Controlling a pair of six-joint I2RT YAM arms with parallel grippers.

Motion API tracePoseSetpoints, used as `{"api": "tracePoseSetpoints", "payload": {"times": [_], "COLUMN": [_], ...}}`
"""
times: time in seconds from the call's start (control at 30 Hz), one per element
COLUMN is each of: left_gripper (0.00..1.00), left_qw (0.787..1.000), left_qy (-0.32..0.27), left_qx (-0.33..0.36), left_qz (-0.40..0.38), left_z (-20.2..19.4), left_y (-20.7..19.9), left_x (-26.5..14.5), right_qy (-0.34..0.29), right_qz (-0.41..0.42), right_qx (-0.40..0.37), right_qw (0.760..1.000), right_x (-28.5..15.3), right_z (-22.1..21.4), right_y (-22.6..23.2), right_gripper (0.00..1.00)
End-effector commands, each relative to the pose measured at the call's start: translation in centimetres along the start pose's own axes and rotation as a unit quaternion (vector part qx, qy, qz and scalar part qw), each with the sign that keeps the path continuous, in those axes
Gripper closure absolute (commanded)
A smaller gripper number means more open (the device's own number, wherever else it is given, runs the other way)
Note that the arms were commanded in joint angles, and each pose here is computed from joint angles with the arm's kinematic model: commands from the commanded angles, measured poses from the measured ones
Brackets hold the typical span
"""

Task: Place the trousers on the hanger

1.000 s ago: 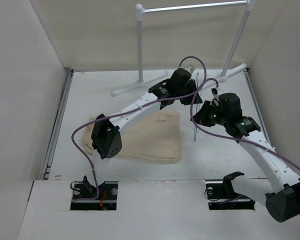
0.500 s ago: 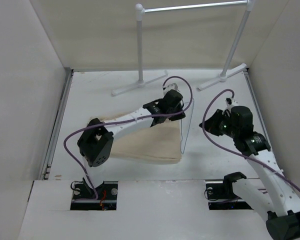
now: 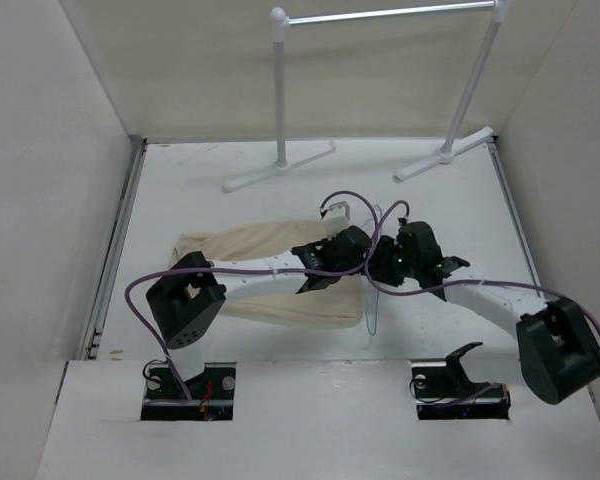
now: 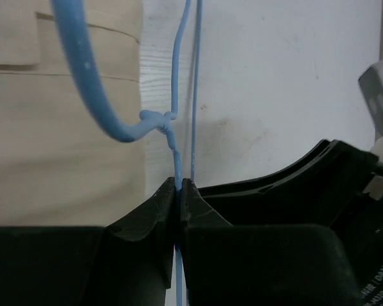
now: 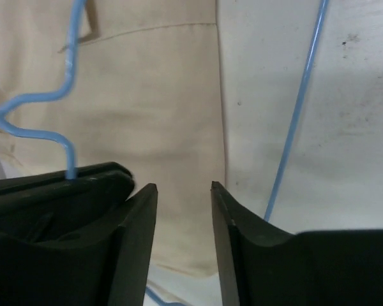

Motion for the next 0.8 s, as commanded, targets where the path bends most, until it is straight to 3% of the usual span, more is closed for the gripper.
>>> {"api": "tracePoseSetpoints", "payload": {"times": [0.0,0.13,0.37,0.43,0.5,0.53,0.63,0.77], "left_gripper": [1.0,1.0,1.0,1.0,1.0,1.0,1.0,1.0], "left_qw": [0.998,0.998,0.997,0.997,0.997,0.997,0.996,0.992], "left_qy": [-0.053,-0.052,-0.056,-0.055,-0.057,-0.057,-0.07,-0.086], "left_qx": [-0.032,-0.035,-0.032,-0.032,-0.031,-0.03,-0.028,-0.021], "left_qz": [-0.013,0.008,0.031,0.034,0.038,0.04,0.053,0.091], "left_z": [1.7,0.6,-0.3,-0.4,-0.5,-0.5,0.4,1.7], "left_y": [-0.8,0.7,2.3,2.6,3.0,3.1,4.0,6.7], "left_x": [-0.8,-0.4,-0.2,-0.2,-0.2,-0.3,-0.8,-1.8], "right_qy": [-0.031,-0.022,0.012,0.021,0.03,0.024,-0.009,-0.045], "right_qz": [0.021,0.009,0.017,0.039,0.052,0.054,0.075,0.082], "right_qx": [0.002,0.016,0.03,0.039,0.053,0.06,0.064,0.065], "right_qw": [0.999,1.0,0.999,0.998,0.997,0.996,0.995,0.993], "right_x": [2.1,3.3,5.2,5.5,5.5,5.4,3.9,1.6], "right_z": [0.4,-0.7,-2.9,-3.2,-3.6,-3.3,-1.5,1.0], "right_y": [0.3,-1.0,-1.5,-1.0,-0.8,-0.8,0.1,0.9], "right_gripper": [0.51,0.45,0.45,0.51,0.8,0.85,0.93,0.94]}}
Point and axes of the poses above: each gripper's point midway between its finger pads, its own x axis out along the fingers, its own y axis along the line the jaws close on, z = x × y, the point moved 3 cm from there along -x, back along the fingers, and after that the axes turned 3 degrees about -x, right-handed, at the moved point
